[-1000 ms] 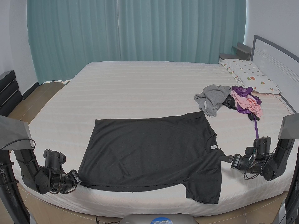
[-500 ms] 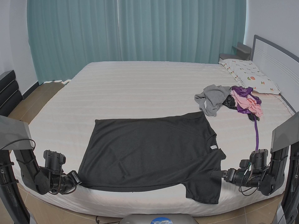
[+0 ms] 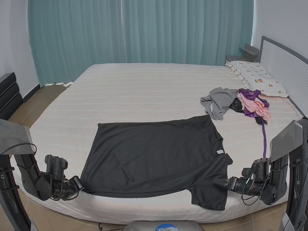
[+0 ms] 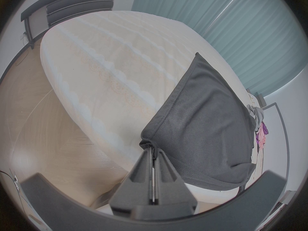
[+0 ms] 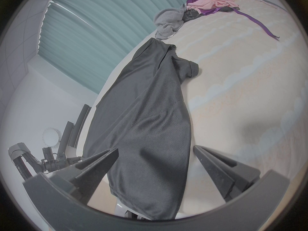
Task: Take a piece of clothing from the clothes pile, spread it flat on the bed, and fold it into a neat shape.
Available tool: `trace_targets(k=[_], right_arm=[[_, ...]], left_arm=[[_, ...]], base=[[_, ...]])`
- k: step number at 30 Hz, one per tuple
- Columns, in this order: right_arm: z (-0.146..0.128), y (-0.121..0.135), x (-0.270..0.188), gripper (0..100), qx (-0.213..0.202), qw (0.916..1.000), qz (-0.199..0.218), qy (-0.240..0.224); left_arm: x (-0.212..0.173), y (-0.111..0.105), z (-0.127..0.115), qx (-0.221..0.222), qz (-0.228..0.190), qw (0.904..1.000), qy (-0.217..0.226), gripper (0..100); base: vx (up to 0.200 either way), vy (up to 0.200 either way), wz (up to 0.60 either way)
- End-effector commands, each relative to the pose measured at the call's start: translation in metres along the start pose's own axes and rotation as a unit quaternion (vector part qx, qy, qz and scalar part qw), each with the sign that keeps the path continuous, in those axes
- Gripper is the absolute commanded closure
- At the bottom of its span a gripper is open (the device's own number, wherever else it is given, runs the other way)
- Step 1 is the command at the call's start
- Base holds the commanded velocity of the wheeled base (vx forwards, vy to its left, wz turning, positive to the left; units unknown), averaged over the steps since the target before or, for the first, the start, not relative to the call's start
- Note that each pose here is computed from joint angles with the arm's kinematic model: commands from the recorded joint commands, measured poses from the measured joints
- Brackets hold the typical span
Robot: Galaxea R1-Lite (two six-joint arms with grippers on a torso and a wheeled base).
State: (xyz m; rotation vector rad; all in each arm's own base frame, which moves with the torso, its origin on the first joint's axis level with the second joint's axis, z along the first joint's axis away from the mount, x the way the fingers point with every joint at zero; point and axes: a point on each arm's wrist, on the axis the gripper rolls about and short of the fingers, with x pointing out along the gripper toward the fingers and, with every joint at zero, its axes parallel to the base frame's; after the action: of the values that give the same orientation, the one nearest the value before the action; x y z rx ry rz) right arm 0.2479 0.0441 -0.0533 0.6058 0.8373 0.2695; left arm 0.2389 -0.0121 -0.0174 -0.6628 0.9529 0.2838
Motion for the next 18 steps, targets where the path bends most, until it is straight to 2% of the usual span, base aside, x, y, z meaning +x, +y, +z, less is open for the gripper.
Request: trace_targets(k=[1, 2, 3, 9, 18], right_arm=[[-0.003, -0.005, 0.006, 0, 0.003, 1.0, -0.008, 0.002], [-0.003, -0.005, 0.007, 0, 0.002, 1.0, -0.007, -0.001], [-0.003, -0.005, 0.006, 100, 0.003, 0.9999, -0.01, -0.002], [0.002, 0.003, -0.009, 100, -0.004, 0.9995, -0.018, -0.024], [-0.005, 0.006, -0.036, 100, 0.003, 0.9992, -0.034, -0.019]], left_arm=[[0.0, 0.0, 0.0, 0.0, 0.0, 1.0, 0.0, 100], [0.0, 0.0, 0.0, 0.0, 0.0, 1.0, 0.0, 100], [0.0, 0.0, 0.0, 0.0, 0.0, 1.0, 0.0, 100], [-0.002, 0.0, 0.0, 0.001, -0.001, 1.0, -0.001, 100], [-0.003, -0.001, 0.0, 0.003, 0.0, 1.0, -0.006, 100]], base=[[0.0, 0.0, 0.0], [0.0, 0.0, 0.0], [0.0, 0.0, 0.0], [0.0, 0.0, 0.0], [0.0, 0.0, 0.0]])
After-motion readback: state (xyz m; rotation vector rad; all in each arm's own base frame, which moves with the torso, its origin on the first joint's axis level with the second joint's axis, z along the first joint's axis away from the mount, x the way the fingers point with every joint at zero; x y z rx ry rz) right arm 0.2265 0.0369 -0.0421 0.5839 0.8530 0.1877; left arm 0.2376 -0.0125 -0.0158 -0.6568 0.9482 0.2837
